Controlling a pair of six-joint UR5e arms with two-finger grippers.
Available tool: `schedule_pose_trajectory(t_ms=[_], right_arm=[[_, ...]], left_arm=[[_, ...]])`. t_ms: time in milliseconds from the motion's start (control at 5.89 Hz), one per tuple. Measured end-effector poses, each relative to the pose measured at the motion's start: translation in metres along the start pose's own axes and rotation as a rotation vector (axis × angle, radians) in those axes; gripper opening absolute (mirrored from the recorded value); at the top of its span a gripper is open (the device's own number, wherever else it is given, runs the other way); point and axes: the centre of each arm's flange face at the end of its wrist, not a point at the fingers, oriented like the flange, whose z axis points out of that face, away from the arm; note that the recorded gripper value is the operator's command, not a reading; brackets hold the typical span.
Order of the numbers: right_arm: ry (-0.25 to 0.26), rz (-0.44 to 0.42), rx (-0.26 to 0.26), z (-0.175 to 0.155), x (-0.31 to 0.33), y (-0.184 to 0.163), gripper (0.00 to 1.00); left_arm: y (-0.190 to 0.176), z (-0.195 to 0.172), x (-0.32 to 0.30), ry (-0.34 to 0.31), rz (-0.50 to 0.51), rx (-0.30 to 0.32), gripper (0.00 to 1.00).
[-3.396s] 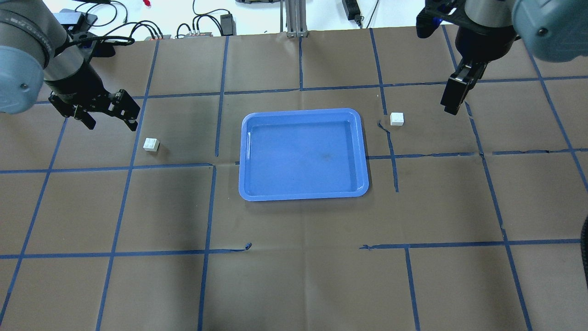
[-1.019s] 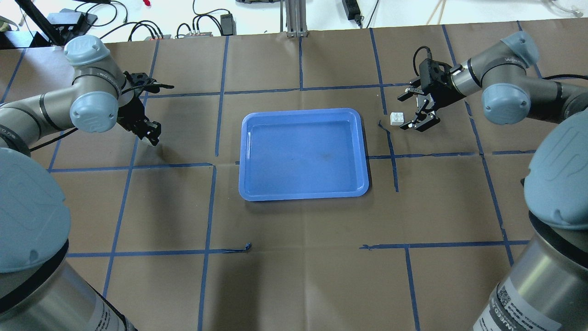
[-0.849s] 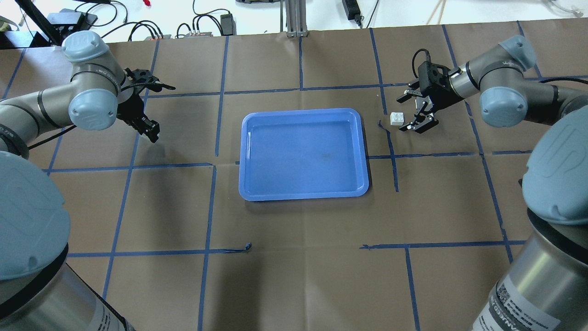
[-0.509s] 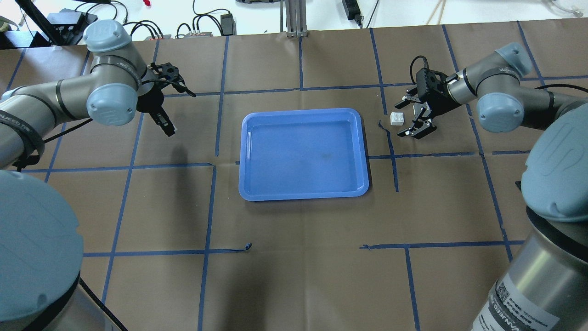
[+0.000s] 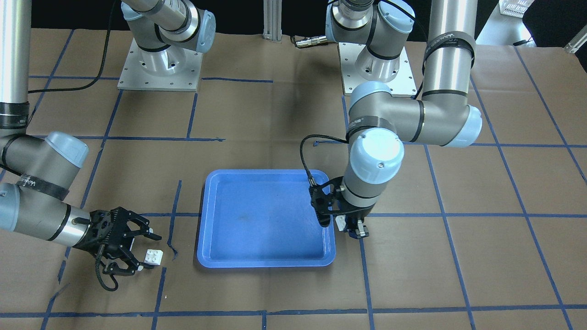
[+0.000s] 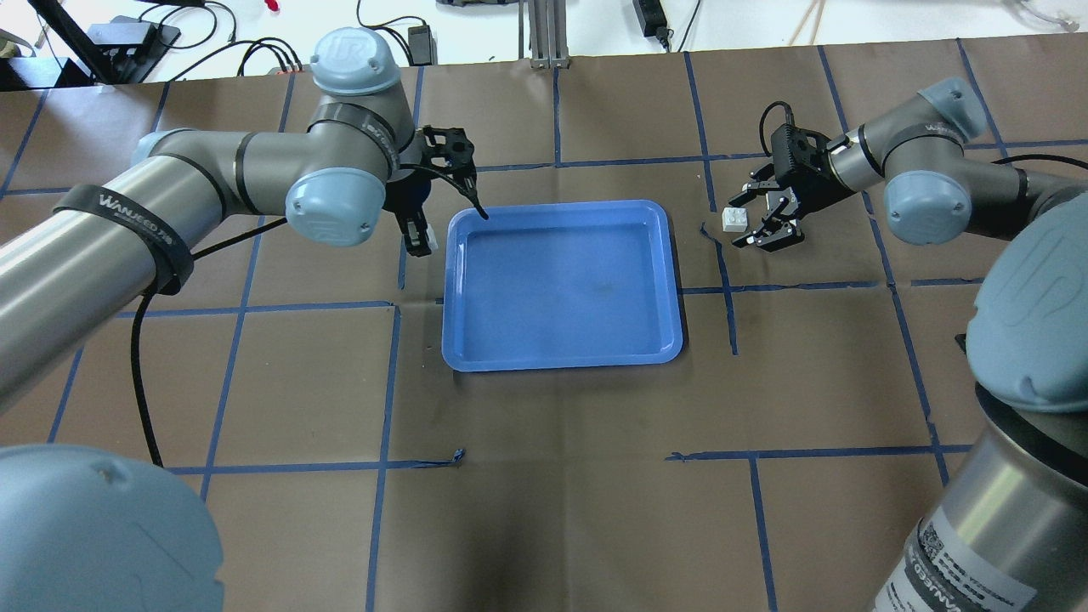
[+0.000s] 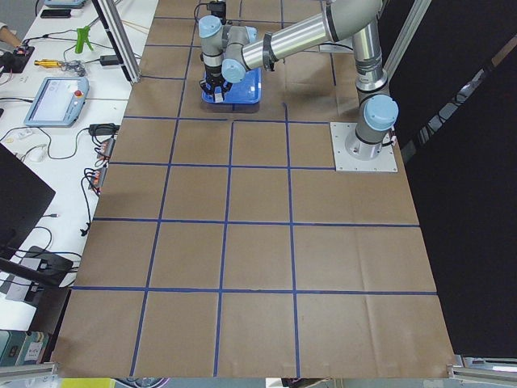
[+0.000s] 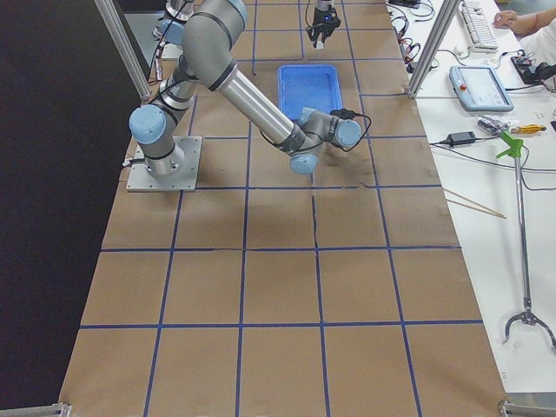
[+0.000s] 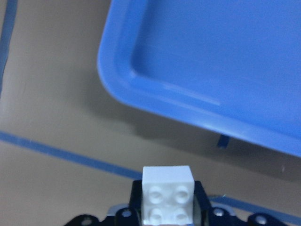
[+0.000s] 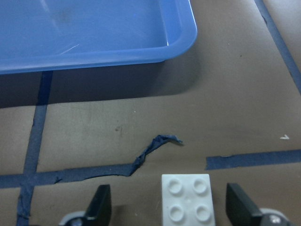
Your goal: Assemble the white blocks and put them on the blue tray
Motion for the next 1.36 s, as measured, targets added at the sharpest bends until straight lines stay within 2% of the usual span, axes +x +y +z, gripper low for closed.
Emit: schedule_pose_trajectory(t_ms=[170,509,849,1189,1358], right_arm=[[0.002,-0.003,0.000,-0.001,0.001,0.000,0.39],[0.019,-0.017,-0.005,-0.007,0.006,-0.004,0.33],[0.052,-0.038,-0.017,-0.022,0.015,-0.012,0.33],[0.091,-0.062,-0.042,-0.057,0.018,-0.037,0.33],[0.088,-0.063,-0.048,-0.081,0.008,-0.058,0.33]], left_arm=[[-0.035,0.000,0.022,-0.001,0.091,0.001,0.00],[-0.085,0.013,0.057,0.007,0.196,-0.007,0.00],[-0.109,0.040,0.068,0.007,0.187,-0.012,0.00],[-0.125,0.062,0.074,0.014,0.146,-0.016,0.00],[-0.128,0.065,0.076,0.015,0.136,-0.019,0.30]])
